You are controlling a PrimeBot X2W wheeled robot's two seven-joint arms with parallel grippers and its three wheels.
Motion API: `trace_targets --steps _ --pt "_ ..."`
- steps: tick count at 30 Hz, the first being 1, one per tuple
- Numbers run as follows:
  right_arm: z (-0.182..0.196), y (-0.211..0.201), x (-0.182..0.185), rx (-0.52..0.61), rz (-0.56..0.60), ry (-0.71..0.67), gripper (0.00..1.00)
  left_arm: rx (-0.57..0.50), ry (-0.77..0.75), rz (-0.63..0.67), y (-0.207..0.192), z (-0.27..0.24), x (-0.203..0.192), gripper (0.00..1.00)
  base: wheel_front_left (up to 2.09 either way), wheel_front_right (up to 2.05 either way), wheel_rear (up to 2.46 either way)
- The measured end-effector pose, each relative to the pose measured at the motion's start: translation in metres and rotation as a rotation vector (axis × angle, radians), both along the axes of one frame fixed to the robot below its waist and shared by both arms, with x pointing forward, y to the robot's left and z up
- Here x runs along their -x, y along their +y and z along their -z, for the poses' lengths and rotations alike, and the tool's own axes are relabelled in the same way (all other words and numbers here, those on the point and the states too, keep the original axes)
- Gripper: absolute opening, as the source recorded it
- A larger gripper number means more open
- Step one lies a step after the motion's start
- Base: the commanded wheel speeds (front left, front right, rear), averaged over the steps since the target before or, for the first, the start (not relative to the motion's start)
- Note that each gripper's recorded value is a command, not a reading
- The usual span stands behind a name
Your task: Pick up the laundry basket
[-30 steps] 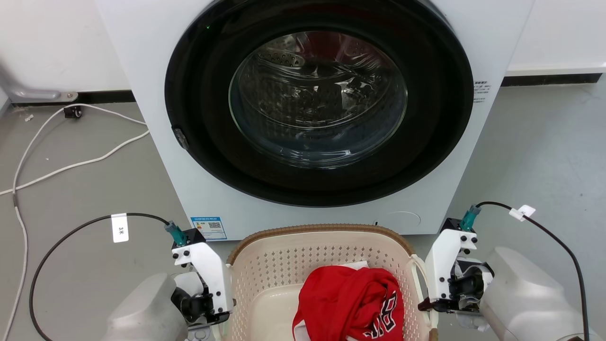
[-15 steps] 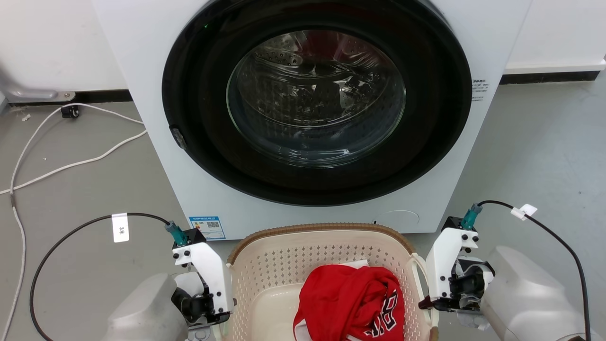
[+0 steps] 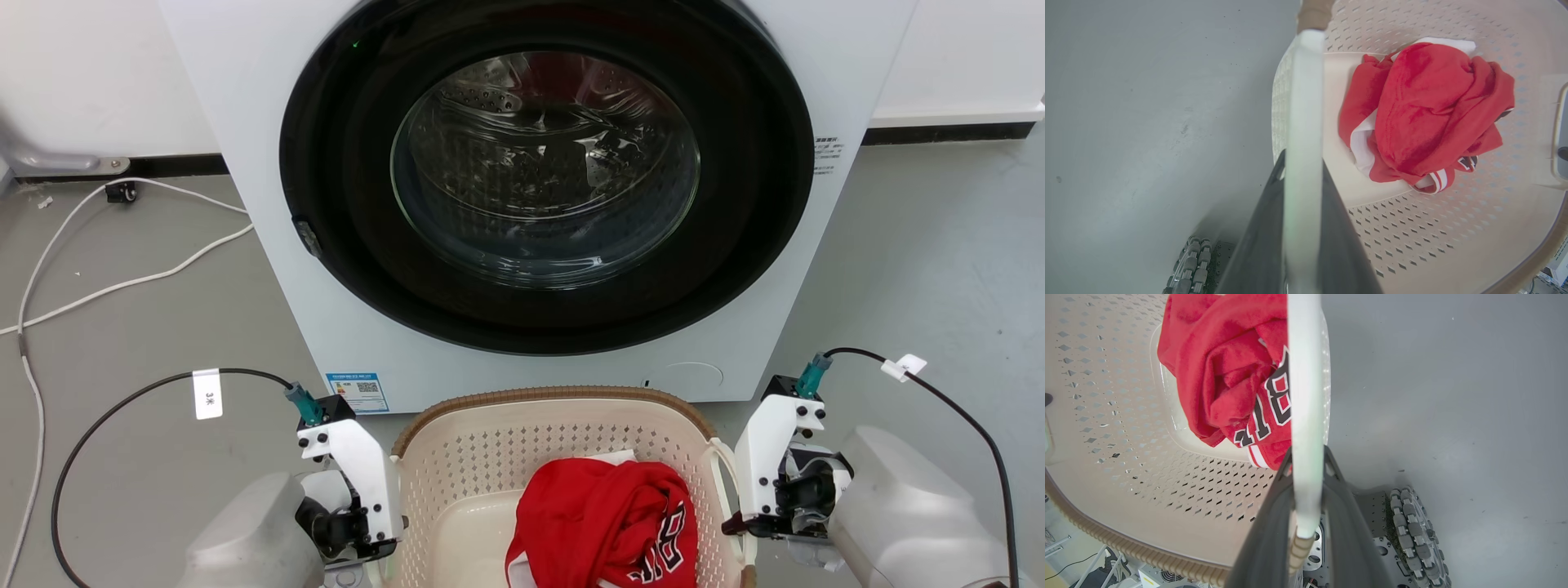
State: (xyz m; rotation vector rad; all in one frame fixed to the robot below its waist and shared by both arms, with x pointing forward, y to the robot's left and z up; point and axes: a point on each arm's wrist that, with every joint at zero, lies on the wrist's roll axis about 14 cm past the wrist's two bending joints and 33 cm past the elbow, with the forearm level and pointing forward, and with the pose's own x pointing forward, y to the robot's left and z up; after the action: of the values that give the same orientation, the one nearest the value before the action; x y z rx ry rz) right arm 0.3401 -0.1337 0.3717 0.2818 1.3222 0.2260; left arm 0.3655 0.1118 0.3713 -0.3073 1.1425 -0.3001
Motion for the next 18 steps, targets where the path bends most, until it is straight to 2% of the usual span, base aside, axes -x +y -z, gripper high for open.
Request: trace_targets --steps 18 --pt "0.0005 -0.0008 0.0009 -0.001 0.008 0.000 0.00 0.002 -0.002 0.001 -0.0007 0.0004 0.0004 0.00 0.00 0.00 0.00"
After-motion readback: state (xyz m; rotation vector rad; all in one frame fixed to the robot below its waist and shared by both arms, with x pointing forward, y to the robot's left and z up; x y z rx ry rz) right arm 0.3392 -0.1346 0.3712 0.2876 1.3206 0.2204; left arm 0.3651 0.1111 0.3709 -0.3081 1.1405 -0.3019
